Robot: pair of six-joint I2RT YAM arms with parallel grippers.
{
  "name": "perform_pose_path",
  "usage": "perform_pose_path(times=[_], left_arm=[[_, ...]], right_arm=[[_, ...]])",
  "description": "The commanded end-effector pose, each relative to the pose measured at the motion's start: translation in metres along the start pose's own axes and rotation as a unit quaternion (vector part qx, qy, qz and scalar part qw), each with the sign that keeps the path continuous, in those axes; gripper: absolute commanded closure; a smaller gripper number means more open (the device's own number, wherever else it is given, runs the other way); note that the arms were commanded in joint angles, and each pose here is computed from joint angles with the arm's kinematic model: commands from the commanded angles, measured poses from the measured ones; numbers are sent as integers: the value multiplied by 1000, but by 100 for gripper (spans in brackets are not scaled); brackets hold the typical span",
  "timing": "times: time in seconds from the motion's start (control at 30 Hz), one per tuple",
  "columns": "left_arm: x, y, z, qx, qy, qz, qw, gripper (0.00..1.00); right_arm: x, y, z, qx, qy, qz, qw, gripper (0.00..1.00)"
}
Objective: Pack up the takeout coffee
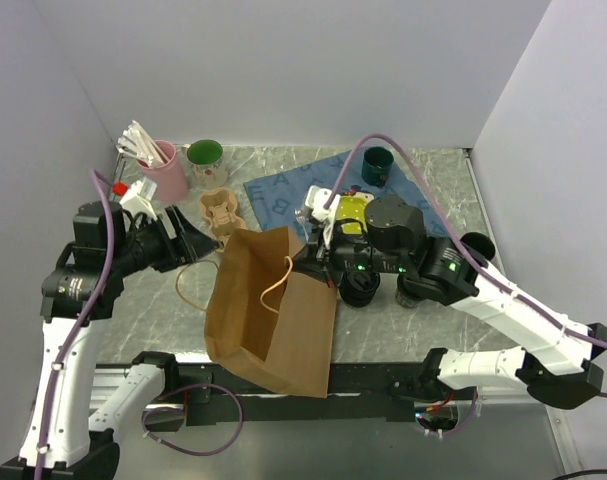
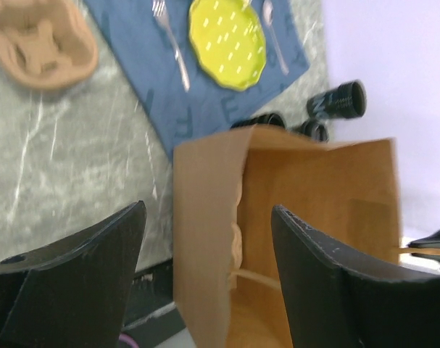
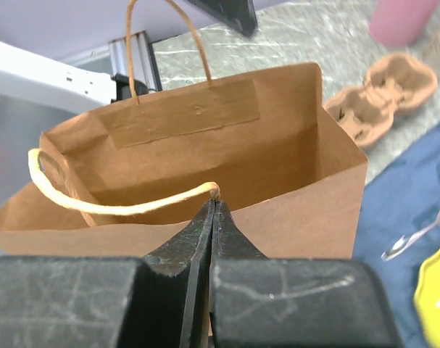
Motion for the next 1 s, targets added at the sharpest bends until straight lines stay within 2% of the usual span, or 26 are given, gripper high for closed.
perform_pose_path(times=[0.0,0.3,0.4,0.43,0.47,0.5,0.6,0.7,0.77,0.8,0.87,0.9,0.97], left_arm=[[3,-11,1,10,-18,1,1000,24],[18,-9,14,2,8,-14,1000,26],[23,-11,11,-7,27,-16,999,43],[25,-11,9,-9,33,-17,999,60],[24,-13,7,-9,32,-16,999,68],[22,-13,5,-9,26,-16,999,84],[7,-14,0,-17,-17,-26,999,99],[-5,-18,-8,-29,-66,-43,996,99],[-17,-17,-19,-63,-113,-35,991,99],[-9,-23,-14,-61,-112,-44,991,99],[2,-38,-15,-54,-114,-54,991,99],[19,-53,-5,-28,-101,-69,992,91],[26,-69,-10,-24,-112,-74,991,81]], right_arm=[[-5,32,8,-58,32,-96,993,100],[-13,46,28,-60,62,-141,986,100],[-20,52,28,-69,53,-150,985,100],[-22,53,29,-68,54,-156,984,100],[-25,57,27,-72,49,-161,983,100],[-26,59,28,-71,49,-165,983,100],[-31,65,30,-76,45,-180,980,100],[-31,71,32,-89,60,-199,974,100],[-24,66,34,-103,82,-226,965,100],[-21,71,28,-121,81,-234,961,100],[-14,44,32,-101,105,-217,965,100],[-8,35,29,-98,117,-208,966,100],[0,2,34,-76,141,-186,969,100]])
Point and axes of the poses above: each gripper's point midway between its finger pads, its own z axis out along the fingers, its own x axis along the line the jaws close on, y = z × x, the point moved 4 cm from there along -z, back along the fingers, and after that the axes turned 11 degrees about -z, right-handed, at the moved point
